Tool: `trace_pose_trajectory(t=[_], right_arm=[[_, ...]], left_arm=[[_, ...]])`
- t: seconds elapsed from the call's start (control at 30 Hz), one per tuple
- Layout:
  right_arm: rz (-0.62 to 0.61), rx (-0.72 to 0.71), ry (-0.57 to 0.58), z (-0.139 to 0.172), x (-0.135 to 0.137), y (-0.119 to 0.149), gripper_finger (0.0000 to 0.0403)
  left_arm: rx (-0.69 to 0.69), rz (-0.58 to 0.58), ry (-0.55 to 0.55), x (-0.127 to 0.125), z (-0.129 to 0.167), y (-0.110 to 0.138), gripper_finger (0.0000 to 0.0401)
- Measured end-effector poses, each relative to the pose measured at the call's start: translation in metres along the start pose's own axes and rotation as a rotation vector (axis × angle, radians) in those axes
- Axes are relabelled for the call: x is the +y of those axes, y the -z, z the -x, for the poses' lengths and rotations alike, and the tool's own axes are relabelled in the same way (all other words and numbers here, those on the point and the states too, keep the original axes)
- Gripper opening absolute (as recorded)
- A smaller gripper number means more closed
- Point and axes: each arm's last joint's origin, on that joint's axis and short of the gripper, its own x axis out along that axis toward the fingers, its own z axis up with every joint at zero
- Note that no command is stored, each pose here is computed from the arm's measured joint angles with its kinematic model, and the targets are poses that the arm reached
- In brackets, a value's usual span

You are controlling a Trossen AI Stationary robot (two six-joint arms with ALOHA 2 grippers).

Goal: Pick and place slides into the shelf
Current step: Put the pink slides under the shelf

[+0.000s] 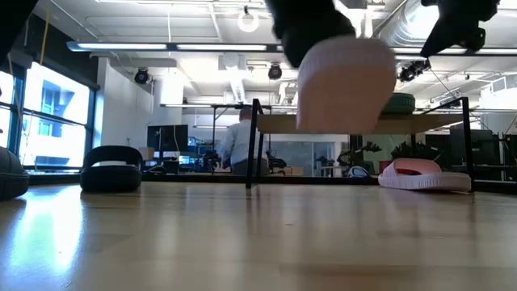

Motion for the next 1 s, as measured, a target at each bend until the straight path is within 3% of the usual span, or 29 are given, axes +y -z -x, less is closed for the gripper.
trace_pose_trajectory(t=[0.17, 0.47, 0.57, 0.7, 0.83, 1.0], right_arm=[[-0.025, 0.068, -0.123, 0.0, 0.005, 0.0, 0.0], [-0.11, 0.034, -0.505, -0.014, 0.02, 0.004, 0.0], [-0.223, 0.008, -0.526, -0.027, 0.014, 0.017, 0.0], [-0.351, -0.092, -0.673, -0.036, 0.01, 0.031, 0.0], [-0.508, -0.203, -0.736, -0.05, 0.004, 0.05, 0.0], [-0.721, -0.412, -0.852, -0.068, -0.001, 0.073, 0.0]], left_arm=[[-0.057, -0.029, -0.08, 0.021, 0.021, -0.02, 0.0002], [-0.041, -0.134, -0.28, 0.056, 0.039, -0.036, 0.0], [0.0, -0.16, -0.332, 0.069, 0.039, -0.036, 0.0], [0.056, -0.174, -0.376, 0.09, 0.036, -0.033, 0.0], [0.114, -0.22, -0.427, 0.109, 0.029, -0.032, 0.0], [0.152, -0.21, -0.46, 0.132, 0.02, -0.03, 0.0]])
